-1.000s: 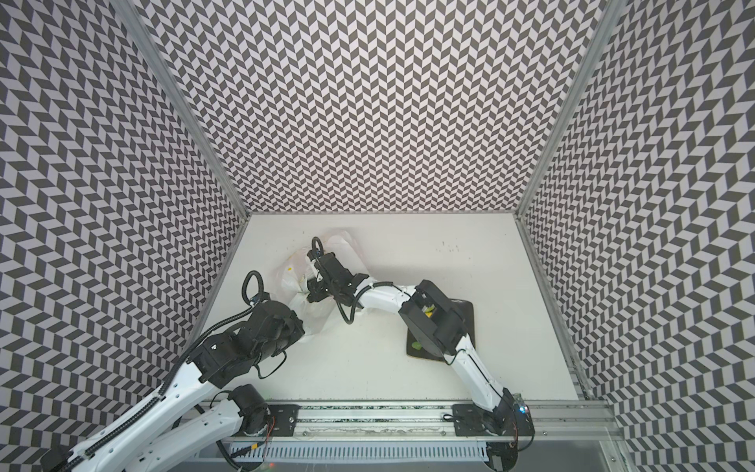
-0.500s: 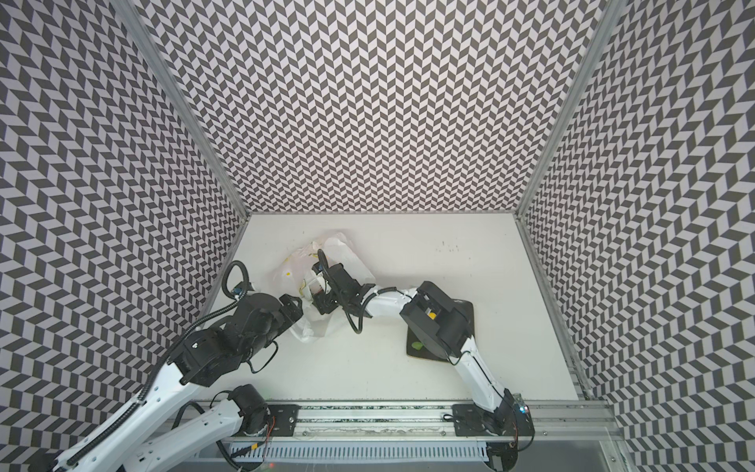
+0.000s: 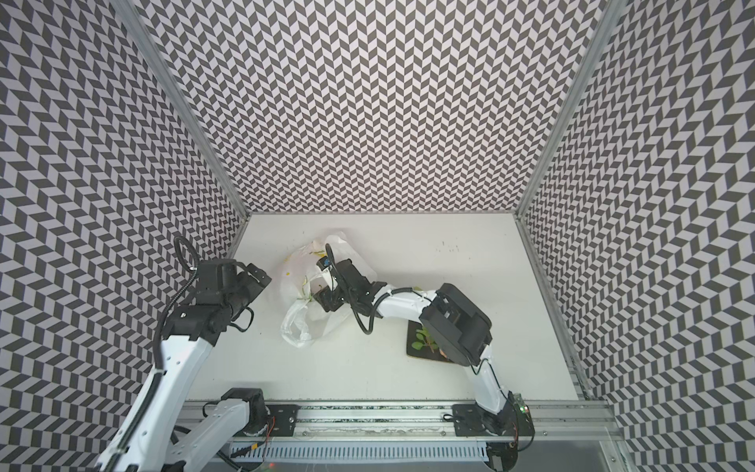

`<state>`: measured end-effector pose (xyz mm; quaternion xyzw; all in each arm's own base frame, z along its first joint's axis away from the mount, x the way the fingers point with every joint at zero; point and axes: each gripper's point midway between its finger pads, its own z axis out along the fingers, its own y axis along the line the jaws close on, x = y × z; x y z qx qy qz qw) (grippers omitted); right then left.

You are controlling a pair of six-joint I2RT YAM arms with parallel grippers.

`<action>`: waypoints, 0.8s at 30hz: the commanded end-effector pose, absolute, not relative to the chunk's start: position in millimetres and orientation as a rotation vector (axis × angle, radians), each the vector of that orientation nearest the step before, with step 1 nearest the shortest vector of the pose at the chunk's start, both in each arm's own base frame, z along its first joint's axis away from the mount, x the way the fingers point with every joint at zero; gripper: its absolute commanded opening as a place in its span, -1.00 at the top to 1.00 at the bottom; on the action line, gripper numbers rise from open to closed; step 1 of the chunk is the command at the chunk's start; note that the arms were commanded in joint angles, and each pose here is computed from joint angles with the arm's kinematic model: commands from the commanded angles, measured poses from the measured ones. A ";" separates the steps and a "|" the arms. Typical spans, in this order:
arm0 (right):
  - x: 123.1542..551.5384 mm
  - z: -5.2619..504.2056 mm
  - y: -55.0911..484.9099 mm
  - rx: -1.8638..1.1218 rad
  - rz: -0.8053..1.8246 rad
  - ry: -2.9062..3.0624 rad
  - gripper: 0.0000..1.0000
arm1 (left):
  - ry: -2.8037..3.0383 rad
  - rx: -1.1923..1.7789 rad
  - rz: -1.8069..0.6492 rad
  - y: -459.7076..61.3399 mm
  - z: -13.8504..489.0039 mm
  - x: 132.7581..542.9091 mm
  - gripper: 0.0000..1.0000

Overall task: Take fruits out of the plastic bag
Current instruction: Move the plastic bag to the center of the table.

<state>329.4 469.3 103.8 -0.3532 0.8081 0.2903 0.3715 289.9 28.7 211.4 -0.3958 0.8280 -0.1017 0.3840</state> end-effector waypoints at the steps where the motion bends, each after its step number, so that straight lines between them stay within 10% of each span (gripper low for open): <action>1: 328.5 120.6 470.8 -0.898 0.785 2.033 -0.43 | 2.168 -0.881 -0.487 11.6 203.2 318.5 -0.99; 24: 316.2 122.8 476.7 -0.934 0.873 2.023 -0.41 | 2.307 -0.853 -0.583 0.4 127.9 364.0 -0.49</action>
